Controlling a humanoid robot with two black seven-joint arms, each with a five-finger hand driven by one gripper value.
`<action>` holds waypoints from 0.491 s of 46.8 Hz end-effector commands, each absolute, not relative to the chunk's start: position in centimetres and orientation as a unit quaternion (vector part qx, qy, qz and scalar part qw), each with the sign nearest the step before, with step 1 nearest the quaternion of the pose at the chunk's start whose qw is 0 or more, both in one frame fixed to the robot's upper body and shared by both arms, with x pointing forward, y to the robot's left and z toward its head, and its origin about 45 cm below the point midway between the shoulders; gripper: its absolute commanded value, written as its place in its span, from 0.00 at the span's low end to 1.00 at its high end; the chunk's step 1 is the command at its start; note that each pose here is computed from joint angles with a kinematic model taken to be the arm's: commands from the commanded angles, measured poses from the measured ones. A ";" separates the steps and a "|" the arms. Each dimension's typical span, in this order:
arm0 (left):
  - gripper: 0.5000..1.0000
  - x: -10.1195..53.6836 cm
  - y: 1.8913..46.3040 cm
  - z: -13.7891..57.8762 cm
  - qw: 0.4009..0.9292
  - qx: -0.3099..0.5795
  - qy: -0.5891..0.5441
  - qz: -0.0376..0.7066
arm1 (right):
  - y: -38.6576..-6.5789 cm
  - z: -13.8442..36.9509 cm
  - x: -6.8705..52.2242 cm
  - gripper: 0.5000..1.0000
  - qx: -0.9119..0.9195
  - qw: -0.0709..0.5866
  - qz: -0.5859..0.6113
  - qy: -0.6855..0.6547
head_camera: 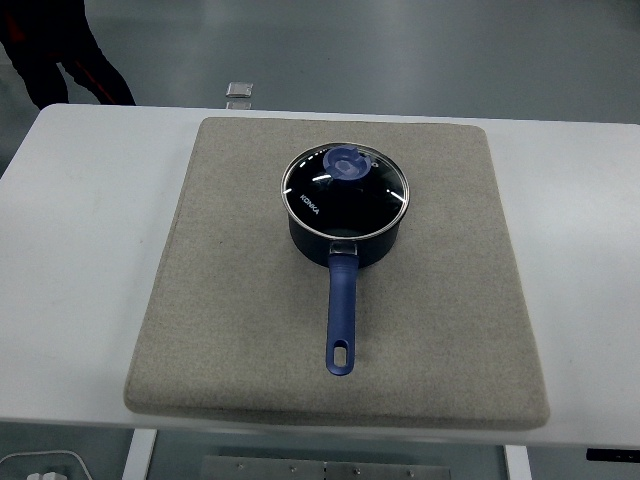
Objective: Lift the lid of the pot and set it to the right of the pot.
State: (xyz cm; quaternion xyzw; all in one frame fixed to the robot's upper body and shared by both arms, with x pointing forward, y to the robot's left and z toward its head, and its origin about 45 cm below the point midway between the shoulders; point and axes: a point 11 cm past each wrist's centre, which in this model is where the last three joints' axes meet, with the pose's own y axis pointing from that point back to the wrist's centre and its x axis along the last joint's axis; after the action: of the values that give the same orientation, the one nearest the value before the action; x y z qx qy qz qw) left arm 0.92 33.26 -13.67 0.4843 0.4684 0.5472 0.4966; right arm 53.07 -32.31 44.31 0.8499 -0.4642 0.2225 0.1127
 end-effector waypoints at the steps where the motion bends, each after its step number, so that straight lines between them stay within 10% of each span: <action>1: 1.00 0.9 33.3 -13.7 0.497 0.484 0.468 0.547 | -31.9 45.6 53.0 0.89 0.850 0.104 0.245 -0.454; 23: 1.00 0.9 33.3 -13.7 0.497 0.484 0.468 0.547 | -29.8 47.9 52.6 0.89 0.830 0.235 0.343 -0.372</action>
State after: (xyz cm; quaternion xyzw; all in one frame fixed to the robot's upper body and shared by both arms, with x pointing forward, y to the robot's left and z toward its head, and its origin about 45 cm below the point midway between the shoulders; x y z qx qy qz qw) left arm 0.95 33.26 -13.67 0.4842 0.4682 0.5473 0.4968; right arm 52.65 -29.97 48.19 0.8364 -0.3876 0.3310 0.2016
